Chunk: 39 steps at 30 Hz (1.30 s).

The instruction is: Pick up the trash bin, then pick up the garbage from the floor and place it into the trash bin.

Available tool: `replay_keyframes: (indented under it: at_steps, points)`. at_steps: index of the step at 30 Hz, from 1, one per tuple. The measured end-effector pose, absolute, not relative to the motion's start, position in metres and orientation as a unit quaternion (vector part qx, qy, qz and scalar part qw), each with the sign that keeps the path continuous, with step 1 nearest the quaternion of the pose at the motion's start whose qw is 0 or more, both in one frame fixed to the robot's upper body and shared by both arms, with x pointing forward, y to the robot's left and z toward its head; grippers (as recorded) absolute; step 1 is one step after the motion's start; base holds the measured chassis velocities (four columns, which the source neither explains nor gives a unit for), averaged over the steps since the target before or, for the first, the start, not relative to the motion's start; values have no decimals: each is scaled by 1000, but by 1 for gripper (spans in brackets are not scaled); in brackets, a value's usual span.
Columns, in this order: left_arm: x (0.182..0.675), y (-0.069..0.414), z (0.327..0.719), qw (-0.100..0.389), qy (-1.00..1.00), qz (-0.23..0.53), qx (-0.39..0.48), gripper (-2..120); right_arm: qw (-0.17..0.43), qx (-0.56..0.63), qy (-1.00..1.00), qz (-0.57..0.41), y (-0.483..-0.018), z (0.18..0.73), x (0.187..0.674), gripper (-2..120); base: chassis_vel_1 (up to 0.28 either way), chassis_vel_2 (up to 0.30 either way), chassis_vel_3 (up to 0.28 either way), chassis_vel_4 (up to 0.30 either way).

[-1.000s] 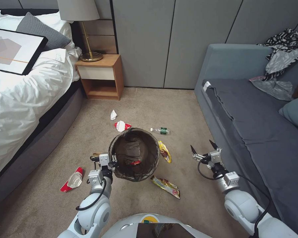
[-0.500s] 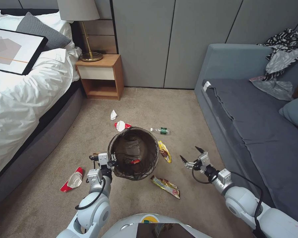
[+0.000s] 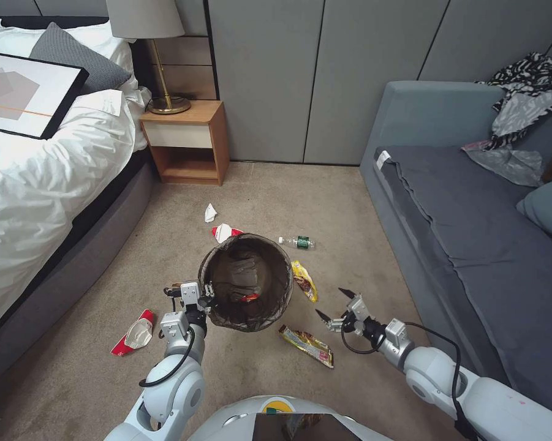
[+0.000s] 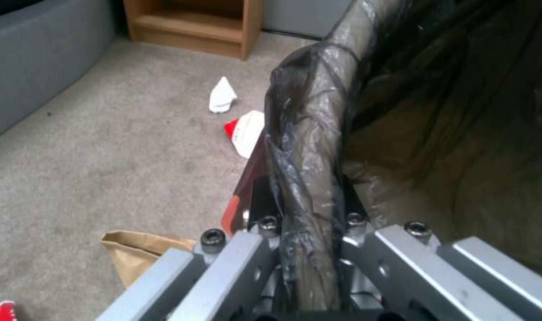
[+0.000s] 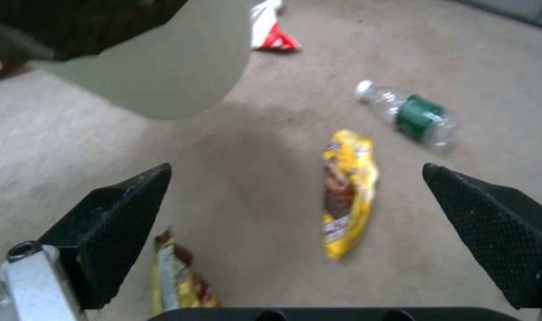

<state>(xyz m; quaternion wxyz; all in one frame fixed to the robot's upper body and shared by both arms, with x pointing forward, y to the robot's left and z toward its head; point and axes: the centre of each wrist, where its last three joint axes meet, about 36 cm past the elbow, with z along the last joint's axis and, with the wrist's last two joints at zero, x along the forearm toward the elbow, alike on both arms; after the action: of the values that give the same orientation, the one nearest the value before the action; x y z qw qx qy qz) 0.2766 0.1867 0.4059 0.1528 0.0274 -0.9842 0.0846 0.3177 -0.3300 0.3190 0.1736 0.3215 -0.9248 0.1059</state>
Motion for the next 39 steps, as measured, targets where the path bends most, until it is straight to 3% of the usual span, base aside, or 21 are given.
replay_keyframes:
  at_steps: [16, 39]
  points:
    - [278, 182, 403, 155, -983, 90, 30, 2, 216, 401, -885, 97, -322, 284, 337, 100, 0, 0, 0, 0]
    - [279, 180, 403, 153, -983, 93, 30, 2, 260, 394, -877, 89, -314, 257, 330, 100, 0, 0, 0, 0]
